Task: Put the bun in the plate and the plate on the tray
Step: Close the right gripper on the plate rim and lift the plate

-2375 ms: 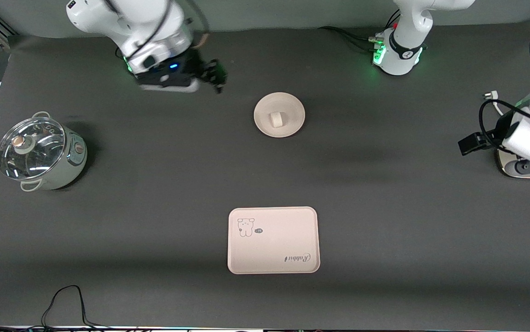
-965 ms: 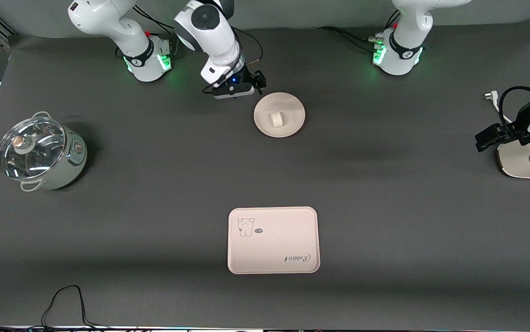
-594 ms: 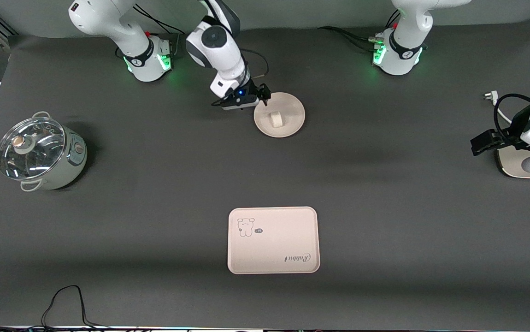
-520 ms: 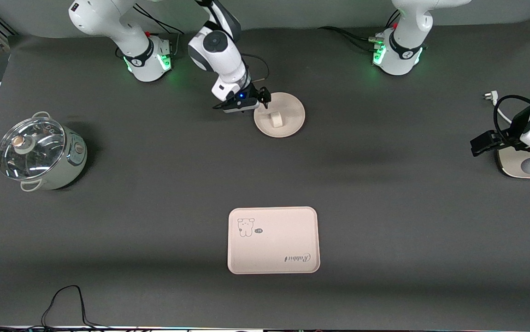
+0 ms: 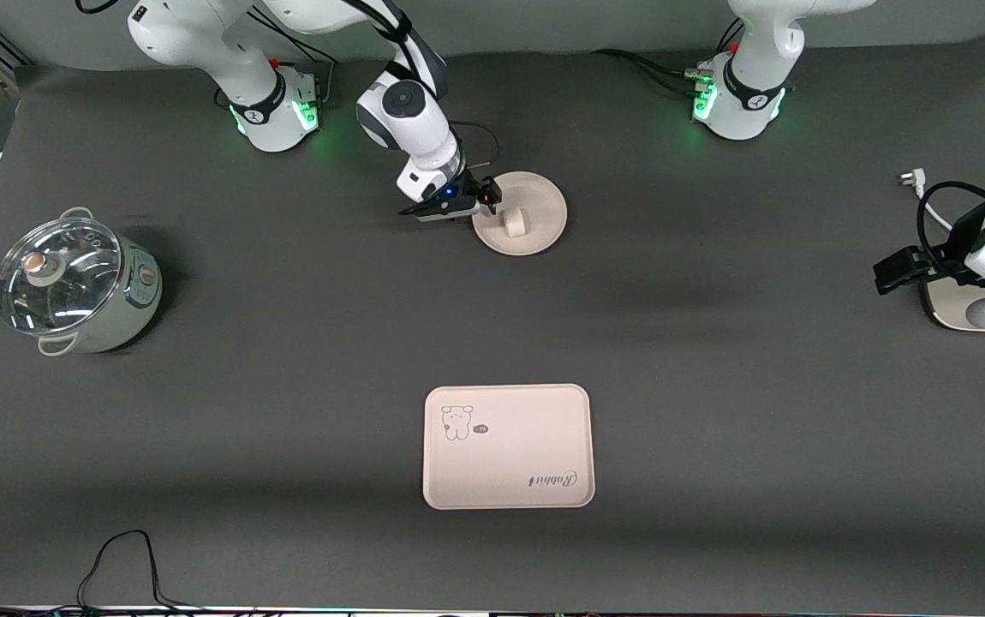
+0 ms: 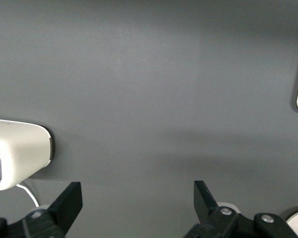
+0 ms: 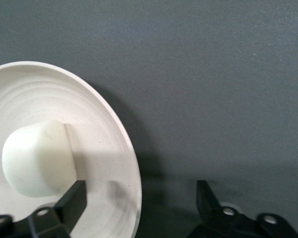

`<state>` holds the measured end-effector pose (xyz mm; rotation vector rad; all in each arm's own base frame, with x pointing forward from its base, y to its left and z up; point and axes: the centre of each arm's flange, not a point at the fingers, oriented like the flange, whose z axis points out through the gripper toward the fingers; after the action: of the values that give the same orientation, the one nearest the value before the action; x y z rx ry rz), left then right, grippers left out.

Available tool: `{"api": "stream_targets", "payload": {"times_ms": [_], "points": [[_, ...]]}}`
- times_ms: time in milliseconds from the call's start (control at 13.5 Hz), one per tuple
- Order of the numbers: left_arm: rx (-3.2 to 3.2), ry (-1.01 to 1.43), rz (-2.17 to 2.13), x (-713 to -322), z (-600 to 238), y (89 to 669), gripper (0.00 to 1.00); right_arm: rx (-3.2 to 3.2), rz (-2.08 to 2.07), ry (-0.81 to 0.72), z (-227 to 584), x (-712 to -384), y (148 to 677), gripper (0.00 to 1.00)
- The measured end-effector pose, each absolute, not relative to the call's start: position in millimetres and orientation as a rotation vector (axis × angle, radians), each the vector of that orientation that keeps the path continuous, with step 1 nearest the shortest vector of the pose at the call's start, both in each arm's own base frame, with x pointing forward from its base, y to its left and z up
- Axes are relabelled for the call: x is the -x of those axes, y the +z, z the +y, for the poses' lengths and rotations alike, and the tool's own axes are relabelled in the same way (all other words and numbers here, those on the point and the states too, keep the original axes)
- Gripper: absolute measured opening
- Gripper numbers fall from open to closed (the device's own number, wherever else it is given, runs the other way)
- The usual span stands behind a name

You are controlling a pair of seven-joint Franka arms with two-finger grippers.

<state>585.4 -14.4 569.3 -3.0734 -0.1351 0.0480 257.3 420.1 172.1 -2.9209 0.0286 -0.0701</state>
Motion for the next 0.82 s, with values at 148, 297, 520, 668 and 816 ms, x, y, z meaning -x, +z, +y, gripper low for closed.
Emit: {"api": "stream_targets", "payload": {"times_ms": [148,297,520,668,816], "points": [[3.074,0.049,-0.134,-586.8,-14.4,568.3,1.00,2.919,0.029,-0.072,420.9,-257.9,172.8,0.64],[3.074,0.050,-0.134,-587.1,-14.3,568.1,1.00,2.917,0.029,-0.073,421.6,-258.3,173.4,0.42],[3.074,0.048,-0.133,-587.2,-14.4,568.8,1.00,2.914,0.029,-0.077,422.5,-259.1,174.5,0.09],[3.074,0.047,-0.133,-587.2,-14.4,568.8,1.00,2.900,0.028,-0.091,424.8,-260.8,181.3,0.05],[3.074,0.047,-0.133,-587.2,-14.3,568.8,1.00,2.897,0.030,-0.095,425.0,-261.8,183.1,0.05]]}}
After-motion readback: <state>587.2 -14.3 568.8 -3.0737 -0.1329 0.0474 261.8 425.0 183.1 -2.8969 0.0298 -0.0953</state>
